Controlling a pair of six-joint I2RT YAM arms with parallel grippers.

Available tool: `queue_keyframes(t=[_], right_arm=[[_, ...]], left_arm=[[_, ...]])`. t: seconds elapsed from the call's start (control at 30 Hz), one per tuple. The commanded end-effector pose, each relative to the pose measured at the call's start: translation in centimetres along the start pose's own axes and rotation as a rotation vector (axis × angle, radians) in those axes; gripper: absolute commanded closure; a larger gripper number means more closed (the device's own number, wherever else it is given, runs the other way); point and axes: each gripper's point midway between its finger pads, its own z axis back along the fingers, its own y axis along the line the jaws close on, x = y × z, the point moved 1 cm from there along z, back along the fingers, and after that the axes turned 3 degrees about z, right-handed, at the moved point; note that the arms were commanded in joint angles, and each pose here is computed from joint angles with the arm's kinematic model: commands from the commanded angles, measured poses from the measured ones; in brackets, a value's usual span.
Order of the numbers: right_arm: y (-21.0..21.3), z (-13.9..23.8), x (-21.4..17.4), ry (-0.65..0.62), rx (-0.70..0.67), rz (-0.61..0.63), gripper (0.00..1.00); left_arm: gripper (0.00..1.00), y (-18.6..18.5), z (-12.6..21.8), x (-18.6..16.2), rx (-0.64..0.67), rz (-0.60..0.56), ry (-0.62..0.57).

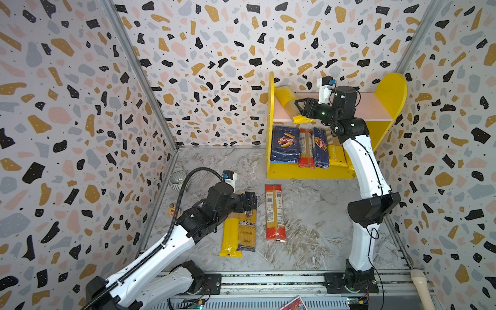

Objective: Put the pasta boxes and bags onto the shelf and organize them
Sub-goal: 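Stand the Pastatime bag upright on the shelf's top level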

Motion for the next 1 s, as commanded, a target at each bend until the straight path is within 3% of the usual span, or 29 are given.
queue_keyframes(t=[0.0, 0.17, 0.43, 0.77, 0.97], right_arm=[[3.9, 3.5, 4.7, -0.125, 0.066, 0.070, 0.39], [4.0, 3.7, 4.4, -0.111, 0.064, 0.061, 0.38], [2.3, 5.3, 4.0, -0.088, -0.055, 0.071, 0.38], [1.2, 5.3, -0.7, 0.046, -0.180, 0.078, 0.36], [0.9, 5.0, -2.8, 0.091, -0.170, 0.057, 0.32]], left_arm=[[0.00, 0.3, 0.3, 0.3, 0.006, 0.005, -0.026], [0.01, 0.4, 0.7, 0.4, 0.007, 0.009, -0.035], [0.01, 0.9, 1.6, 0.3, 0.016, 0.010, -0.051], [0.00, 1.0, 2.0, 0.1, 0.005, 0.018, -0.055], [0.00, 1.3, 2.4, -0.3, 0.006, 0.023, -0.057]])
